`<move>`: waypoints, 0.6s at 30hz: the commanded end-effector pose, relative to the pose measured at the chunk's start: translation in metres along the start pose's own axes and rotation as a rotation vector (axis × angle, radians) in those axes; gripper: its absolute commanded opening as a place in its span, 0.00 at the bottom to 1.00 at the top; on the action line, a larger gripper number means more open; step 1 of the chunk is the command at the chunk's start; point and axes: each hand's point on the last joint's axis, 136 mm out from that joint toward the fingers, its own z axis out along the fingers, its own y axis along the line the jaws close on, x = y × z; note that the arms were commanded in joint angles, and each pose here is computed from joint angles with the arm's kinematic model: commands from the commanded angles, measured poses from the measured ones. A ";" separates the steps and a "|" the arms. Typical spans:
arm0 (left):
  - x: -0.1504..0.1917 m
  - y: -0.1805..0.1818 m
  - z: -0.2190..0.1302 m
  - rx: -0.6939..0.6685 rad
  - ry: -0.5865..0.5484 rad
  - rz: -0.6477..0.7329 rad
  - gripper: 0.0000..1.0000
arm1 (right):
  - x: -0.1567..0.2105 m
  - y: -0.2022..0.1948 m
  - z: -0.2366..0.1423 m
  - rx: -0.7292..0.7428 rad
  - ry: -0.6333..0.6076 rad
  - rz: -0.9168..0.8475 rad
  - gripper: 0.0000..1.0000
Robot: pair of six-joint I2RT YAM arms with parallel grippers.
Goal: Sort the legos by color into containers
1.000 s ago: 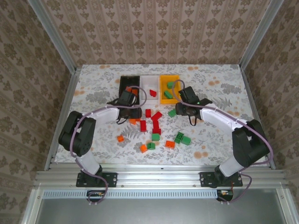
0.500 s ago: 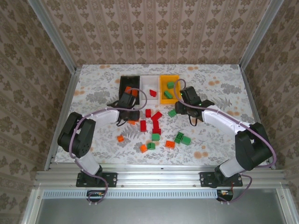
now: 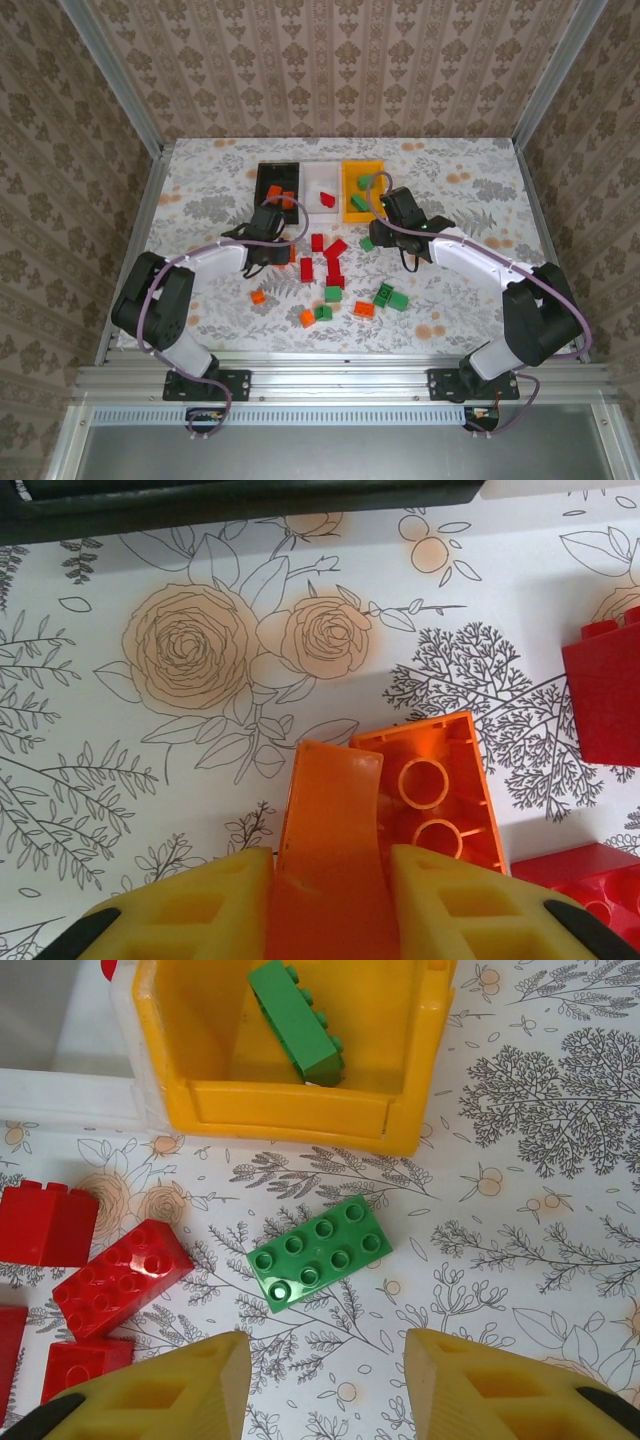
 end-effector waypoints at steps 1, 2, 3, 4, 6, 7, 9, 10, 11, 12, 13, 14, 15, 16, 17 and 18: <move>0.004 0.009 0.000 -0.006 0.004 -0.014 0.34 | -0.003 0.001 -0.002 0.013 -0.016 -0.002 0.45; 0.004 0.010 0.001 -0.001 0.007 -0.017 0.35 | -0.004 0.001 -0.003 0.011 -0.022 -0.002 0.45; 0.005 0.011 0.001 -0.003 0.011 -0.017 0.35 | -0.004 0.001 -0.004 0.011 -0.025 -0.002 0.45; 0.004 0.013 0.001 -0.008 0.007 -0.019 0.35 | -0.004 0.001 -0.004 0.010 -0.026 -0.004 0.45; 0.004 0.015 0.000 -0.010 0.004 -0.020 0.38 | -0.005 0.001 -0.005 0.011 -0.025 -0.003 0.45; 0.004 0.016 0.000 -0.014 0.006 -0.019 0.40 | -0.004 0.000 -0.005 0.011 -0.025 -0.004 0.45; 0.003 0.019 -0.001 -0.020 0.008 -0.015 0.44 | -0.005 0.001 -0.006 0.008 -0.030 -0.006 0.45; 0.003 0.020 -0.001 -0.022 0.007 -0.014 0.44 | -0.004 0.001 -0.005 0.008 -0.027 -0.006 0.45; 0.003 0.022 -0.001 -0.029 0.008 -0.015 0.45 | -0.004 0.001 -0.005 0.008 -0.026 -0.006 0.45; 0.004 0.023 -0.002 -0.036 0.009 -0.015 0.45 | -0.004 0.002 -0.005 0.008 -0.025 -0.008 0.45; 0.003 0.022 -0.002 -0.032 0.008 -0.016 0.45 | -0.004 0.002 -0.005 0.008 -0.027 -0.008 0.45; 0.004 0.021 -0.001 -0.023 0.009 -0.018 0.44 | -0.004 0.002 -0.006 0.007 -0.027 -0.008 0.45; 0.002 0.030 0.000 -0.031 0.009 -0.043 0.43 | -0.004 0.002 -0.006 0.006 -0.029 -0.009 0.45; 0.002 0.030 0.001 -0.029 0.011 -0.041 0.41 | -0.005 0.003 -0.006 0.006 -0.031 -0.010 0.45; 0.002 0.031 0.002 -0.031 0.011 -0.043 0.39 | -0.005 0.003 -0.007 0.005 -0.029 -0.011 0.45; 0.002 0.031 0.003 -0.031 0.013 -0.043 0.38 | -0.005 0.003 -0.007 0.007 -0.031 -0.012 0.45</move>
